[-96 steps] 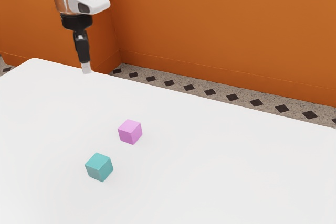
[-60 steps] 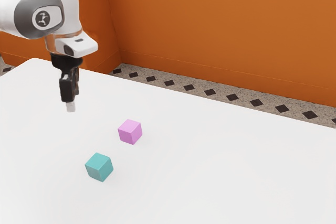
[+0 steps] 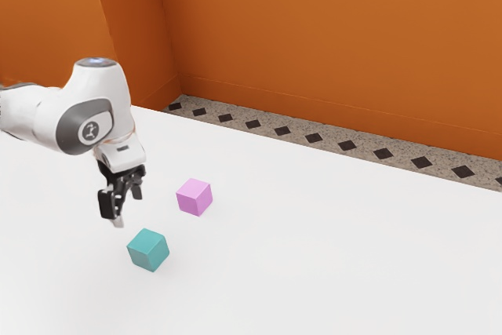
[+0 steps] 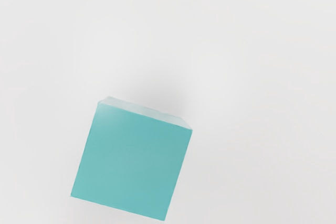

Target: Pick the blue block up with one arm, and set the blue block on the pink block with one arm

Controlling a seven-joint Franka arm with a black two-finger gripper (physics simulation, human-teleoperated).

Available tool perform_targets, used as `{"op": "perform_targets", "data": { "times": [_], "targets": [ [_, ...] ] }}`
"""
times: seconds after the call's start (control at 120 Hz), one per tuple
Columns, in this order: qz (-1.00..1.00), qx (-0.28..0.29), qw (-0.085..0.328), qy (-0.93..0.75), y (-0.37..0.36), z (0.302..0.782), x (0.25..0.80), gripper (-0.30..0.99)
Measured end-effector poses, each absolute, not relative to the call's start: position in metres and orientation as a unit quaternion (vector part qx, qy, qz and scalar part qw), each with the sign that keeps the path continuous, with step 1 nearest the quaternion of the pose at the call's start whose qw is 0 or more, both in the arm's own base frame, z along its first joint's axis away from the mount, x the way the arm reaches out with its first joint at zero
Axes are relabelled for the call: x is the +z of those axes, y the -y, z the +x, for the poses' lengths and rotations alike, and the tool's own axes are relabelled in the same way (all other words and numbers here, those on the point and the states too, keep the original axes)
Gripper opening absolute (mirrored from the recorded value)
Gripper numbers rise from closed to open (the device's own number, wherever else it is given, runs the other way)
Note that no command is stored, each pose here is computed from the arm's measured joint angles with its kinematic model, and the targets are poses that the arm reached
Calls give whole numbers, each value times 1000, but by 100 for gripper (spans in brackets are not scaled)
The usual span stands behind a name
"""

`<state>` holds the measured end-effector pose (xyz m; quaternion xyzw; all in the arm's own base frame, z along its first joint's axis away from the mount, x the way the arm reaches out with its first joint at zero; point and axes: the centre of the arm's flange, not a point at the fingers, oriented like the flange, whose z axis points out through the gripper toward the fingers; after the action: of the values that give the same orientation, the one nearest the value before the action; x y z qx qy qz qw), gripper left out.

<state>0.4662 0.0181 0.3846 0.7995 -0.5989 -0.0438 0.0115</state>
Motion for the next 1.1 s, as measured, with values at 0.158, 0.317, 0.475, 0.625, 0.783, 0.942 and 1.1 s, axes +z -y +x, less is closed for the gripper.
{"op": "perform_targets", "data": {
  "times": [0.158, 0.317, 0.475, 0.625, 0.783, 0.942, 1.1],
  "targets": [
    [777, -45, 27, 627, -28, 471, 334, 69],
    [760, -27, 23, 649, -35, 478, 305, 69],
    [741, -12, 10, 671, -36, 485, 288, 69],
    [720, -9, 9, 694, -24, 476, 277, 69],
    [705, -9, 11, 709, -19, 469, 270, 69],
    [700, -13, 18, 713, -25, 468, 255, 69],
    [693, -9, 14, 721, -25, 471, 253, 49]
  ]
}}
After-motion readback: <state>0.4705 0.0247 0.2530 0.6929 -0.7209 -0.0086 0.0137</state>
